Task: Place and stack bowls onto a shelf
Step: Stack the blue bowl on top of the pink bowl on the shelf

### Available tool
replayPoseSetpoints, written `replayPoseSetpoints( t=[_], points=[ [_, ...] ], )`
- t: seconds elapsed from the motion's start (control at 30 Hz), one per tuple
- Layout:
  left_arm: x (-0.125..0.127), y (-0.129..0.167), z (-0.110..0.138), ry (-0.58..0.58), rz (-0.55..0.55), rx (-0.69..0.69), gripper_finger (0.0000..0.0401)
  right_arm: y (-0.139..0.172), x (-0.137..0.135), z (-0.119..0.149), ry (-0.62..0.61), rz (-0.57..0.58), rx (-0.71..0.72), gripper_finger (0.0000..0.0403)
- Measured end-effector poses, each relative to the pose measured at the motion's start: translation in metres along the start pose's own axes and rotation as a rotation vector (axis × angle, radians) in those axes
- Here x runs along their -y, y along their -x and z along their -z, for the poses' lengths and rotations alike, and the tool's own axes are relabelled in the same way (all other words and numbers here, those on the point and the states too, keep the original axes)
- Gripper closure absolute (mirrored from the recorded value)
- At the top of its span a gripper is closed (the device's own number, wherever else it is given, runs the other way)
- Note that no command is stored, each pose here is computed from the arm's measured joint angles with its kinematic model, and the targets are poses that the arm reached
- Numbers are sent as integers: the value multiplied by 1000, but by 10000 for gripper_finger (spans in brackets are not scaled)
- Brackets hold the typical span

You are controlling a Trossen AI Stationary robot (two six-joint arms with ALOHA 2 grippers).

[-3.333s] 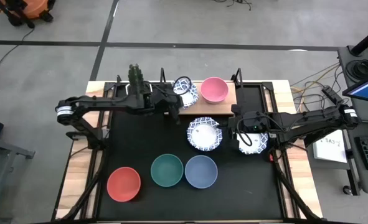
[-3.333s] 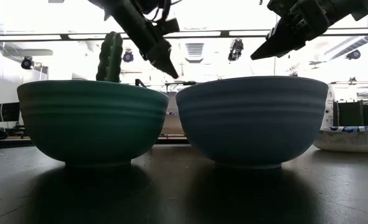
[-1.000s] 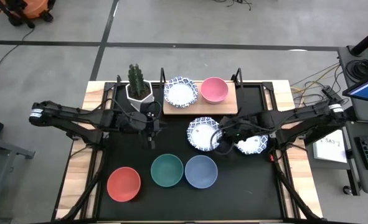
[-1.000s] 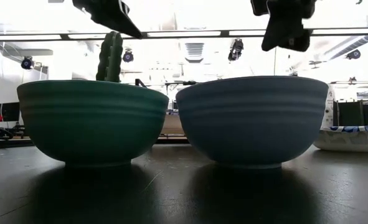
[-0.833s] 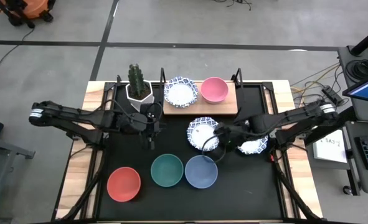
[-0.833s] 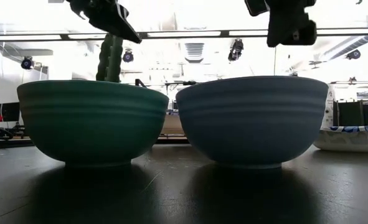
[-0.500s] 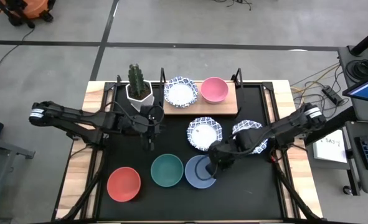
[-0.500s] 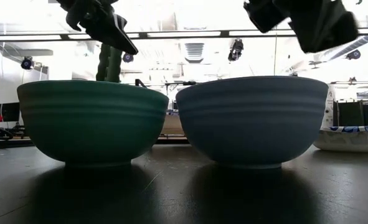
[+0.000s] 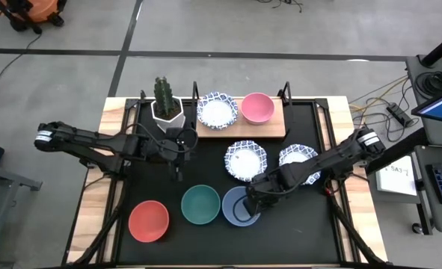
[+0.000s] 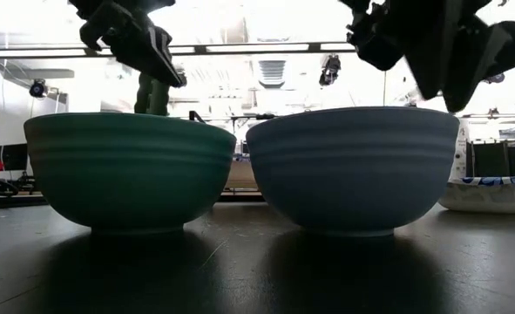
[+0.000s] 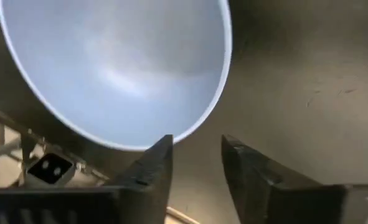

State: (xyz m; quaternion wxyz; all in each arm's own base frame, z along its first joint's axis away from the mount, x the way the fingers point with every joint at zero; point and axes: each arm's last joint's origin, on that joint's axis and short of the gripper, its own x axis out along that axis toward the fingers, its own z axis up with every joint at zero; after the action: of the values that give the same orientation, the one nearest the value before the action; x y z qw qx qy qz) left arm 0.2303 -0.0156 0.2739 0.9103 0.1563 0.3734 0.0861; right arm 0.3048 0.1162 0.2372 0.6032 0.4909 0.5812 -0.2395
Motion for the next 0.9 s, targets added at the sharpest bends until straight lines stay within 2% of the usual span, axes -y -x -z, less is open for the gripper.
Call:
replayPoseSetpoints(
  t=[0.13, 0.3, 0.4, 0.67, 0.8, 0.9],
  points=[
    [0, 0, 0, -2, 0, -2, 345, -3, 0, -2, -21, 12, 20, 232],
    [0, 0, 0, -21, 0, 3, 345, -3, 0, -5, -21, 19, 140, 222],
    [0, 0, 0, -29, -1, 6, 345, -6, 0, -9, -18, 36, 190, 230],
    [-1, 0, -4, -50, -7, 35, 345, -36, -1, -15, 22, 123, 177, 247],
    [-1, 0, -6, -55, -11, 56, 345, -36, -4, -16, 25, 115, 178, 253],
    [-1, 0, -6, -55, -12, 63, 345, -33, -6, -16, 24, 93, 181, 280]
  ],
)
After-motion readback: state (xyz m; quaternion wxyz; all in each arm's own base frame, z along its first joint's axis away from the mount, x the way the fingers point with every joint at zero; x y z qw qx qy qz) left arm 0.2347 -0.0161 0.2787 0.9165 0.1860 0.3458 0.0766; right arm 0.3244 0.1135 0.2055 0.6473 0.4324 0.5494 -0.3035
